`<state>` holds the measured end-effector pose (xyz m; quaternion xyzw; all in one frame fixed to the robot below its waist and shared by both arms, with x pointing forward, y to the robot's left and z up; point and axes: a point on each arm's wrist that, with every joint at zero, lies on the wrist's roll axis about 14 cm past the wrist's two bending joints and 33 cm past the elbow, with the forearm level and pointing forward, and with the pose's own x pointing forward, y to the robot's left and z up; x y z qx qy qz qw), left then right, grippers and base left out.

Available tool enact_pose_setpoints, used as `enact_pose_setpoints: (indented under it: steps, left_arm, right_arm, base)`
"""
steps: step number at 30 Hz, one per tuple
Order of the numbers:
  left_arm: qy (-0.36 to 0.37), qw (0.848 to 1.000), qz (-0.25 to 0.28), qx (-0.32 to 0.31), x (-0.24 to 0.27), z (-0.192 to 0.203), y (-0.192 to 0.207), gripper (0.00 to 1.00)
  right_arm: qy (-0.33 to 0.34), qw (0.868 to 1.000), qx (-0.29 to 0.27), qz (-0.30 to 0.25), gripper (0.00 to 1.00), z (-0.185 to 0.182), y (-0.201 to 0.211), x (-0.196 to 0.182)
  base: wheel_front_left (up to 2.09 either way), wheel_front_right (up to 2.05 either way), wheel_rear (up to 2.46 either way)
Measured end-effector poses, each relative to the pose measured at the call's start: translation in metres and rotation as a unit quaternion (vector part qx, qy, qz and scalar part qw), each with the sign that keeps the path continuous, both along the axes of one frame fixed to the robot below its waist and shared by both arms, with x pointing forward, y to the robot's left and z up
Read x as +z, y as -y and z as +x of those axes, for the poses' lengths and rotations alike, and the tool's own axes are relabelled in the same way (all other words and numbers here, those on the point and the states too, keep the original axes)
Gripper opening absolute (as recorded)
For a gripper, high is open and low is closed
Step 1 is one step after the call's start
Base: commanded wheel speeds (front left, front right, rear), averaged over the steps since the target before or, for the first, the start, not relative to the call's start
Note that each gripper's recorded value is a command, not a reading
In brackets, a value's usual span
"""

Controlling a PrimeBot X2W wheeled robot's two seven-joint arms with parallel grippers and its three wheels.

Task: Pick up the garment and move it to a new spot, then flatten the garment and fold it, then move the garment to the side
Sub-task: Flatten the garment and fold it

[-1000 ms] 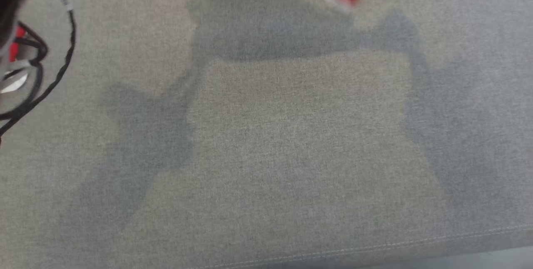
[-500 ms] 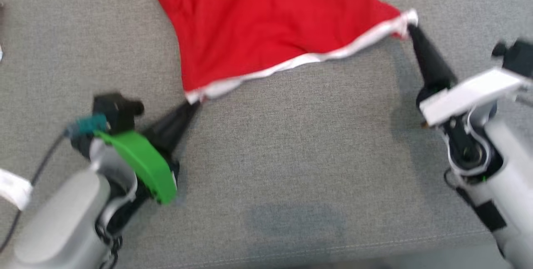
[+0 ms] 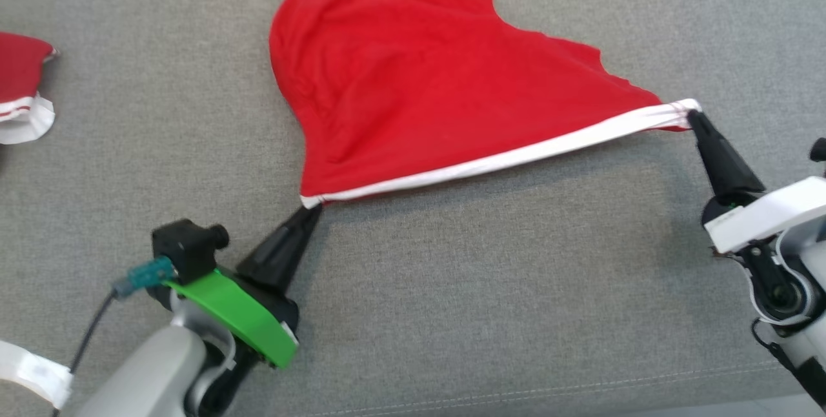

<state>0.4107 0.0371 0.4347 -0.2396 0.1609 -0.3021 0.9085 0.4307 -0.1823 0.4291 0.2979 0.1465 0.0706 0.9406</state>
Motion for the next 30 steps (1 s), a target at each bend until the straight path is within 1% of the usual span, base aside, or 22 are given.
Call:
enact_pose_setpoints:
  steps: [2, 4, 5, 8, 9, 12, 17, 22, 25, 27, 29, 30]
  left_arm:
    - [0.009, 1.0, -0.016, -0.007, 0.009, -0.011, 0.009, 0.0]
    - [-0.001, 1.0, -0.022, -0.018, 0.009, -0.027, 0.017, 0.0]
    - [-0.019, 0.999, -0.027, -0.023, 0.004, -0.045, 0.023, 0.0]
    - [-0.04, 0.999, -0.018, -0.027, -0.007, -0.066, 0.023, 0.0]
    - [-0.043, 0.999, -0.013, -0.026, -0.01, -0.071, 0.022, 0.0]
    - [-0.06, 0.998, -0.021, -0.01, -0.014, -0.084, 0.017, 0.0]
    - [-0.094, 0.995, -0.031, 0.003, -0.024, -0.103, 0.015, 0.0]
    - [-0.108, 0.993, -0.04, -0.005, -0.026, -0.118, 0.021, 0.0]
    - [-0.112, 0.992, -0.049, -0.002, -0.024, -0.118, 0.021, 0.0]
    - [-0.111, 0.991, -0.07, 0.004, -0.016, -0.115, 0.023, 0.0]
    - [-0.11, 0.99, -0.089, 0.007, -0.007, -0.111, 0.024, 0.0]
    - [-0.11, 0.99, -0.089, 0.007, -0.007, -0.111, 0.024, 0.0]
  right_arm:
    - [0.008, 1.0, -0.005, -0.014, 0.0, -0.003, 0.012, 0.007]
    - [-0.002, 1.0, -0.001, -0.025, 0.0, -0.016, 0.018, 0.004]
    - [-0.027, 0.999, -0.002, -0.03, 0.0, -0.035, 0.023, -0.007]
    - [-0.069, 0.997, 0.005, -0.033, 0.0, -0.063, 0.022, -0.028]
    - [-0.081, 0.996, 0.011, -0.033, 0.0, -0.071, 0.02, -0.033]
    - [-0.099, 0.994, 0.022, -0.028, 0.0, -0.085, 0.011, -0.042]
    - [-0.117, 0.993, 0.012, -0.016, 0.0, -0.098, 0.015, -0.047]
    - [-0.13, 0.991, 0.005, -0.01, 0.0, -0.111, 0.025, -0.048]
    - [-0.115, 0.993, 0.005, -0.003, 0.0, -0.103, 0.028, -0.037]
    - [-0.101, 0.995, 0.008, 0.006, 0.0, -0.096, 0.027, -0.029]
    - [-0.094, 0.995, 0.022, -0.001, 0.0, -0.088, 0.026, -0.022]
    - [-0.094, 0.995, 0.022, -0.001, 0.0, -0.088, 0.026, -0.022]
  base:
    - [0.0, 0.0, 0.0]
    - [0.0, 0.0, 0.0]
    - [0.0, 0.0, 0.0]
    - [0.0, 0.0, 0.0]
    - [0.0, 0.0, 0.0]
    - [0.0, 0.0, 0.0]
    - [0.0, 0.0, 0.0]
    - [0.0, 0.0, 0.0]
    - [0.0, 0.0, 0.0]
    - [0.0, 0.0, 0.0]
    - [0.0, 0.0, 0.0]
    - [0.0, 0.0, 0.0]
